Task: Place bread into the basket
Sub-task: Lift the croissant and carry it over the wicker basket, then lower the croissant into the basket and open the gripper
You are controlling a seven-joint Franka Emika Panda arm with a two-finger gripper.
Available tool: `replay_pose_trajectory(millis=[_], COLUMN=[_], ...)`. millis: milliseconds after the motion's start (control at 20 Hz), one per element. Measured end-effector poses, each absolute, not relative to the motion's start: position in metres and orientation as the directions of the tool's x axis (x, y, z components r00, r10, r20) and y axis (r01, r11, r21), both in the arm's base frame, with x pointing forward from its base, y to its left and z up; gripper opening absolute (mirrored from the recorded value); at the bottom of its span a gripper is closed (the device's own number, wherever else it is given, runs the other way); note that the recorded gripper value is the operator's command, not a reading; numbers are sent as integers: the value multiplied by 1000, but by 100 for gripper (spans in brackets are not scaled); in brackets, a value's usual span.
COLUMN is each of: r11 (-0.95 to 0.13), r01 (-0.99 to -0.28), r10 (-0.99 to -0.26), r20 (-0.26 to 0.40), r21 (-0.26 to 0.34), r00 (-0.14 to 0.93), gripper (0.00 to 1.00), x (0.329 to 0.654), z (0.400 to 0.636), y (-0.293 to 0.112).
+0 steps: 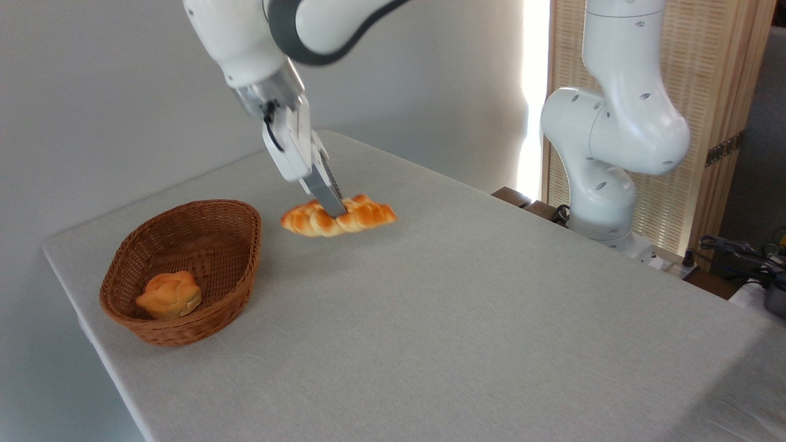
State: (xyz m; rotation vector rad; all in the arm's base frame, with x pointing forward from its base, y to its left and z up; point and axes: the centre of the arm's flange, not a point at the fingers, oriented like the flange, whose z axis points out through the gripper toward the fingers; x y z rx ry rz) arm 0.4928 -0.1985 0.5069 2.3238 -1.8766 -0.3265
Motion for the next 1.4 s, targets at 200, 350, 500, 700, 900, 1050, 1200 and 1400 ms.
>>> replay_pose_trajectory(millis=[200,350,500,700,900,1050,1200,1400], r11=[-195,-162,-169,-249,-250,-212,-208,-209], r01=[-965,-983,-986,-968,-967,-974,-974,-974], r10=[-981,-983,-971,-939,-932,-950,-952,-952], r20=[-19,70,169,249,283,253,247,248], r21=[174,91,1,-23,-45,-84,-90,-92], r00=[195,168,167,236,228,185,181,181], gripper=[8,12,19,65,100,100,100,100], x=[513,540,565,578,581,580,580,580], z=[545,550,538,518,508,502,502,503], y=[-210,-235,-262,-292,-309,-319,-319,-319])
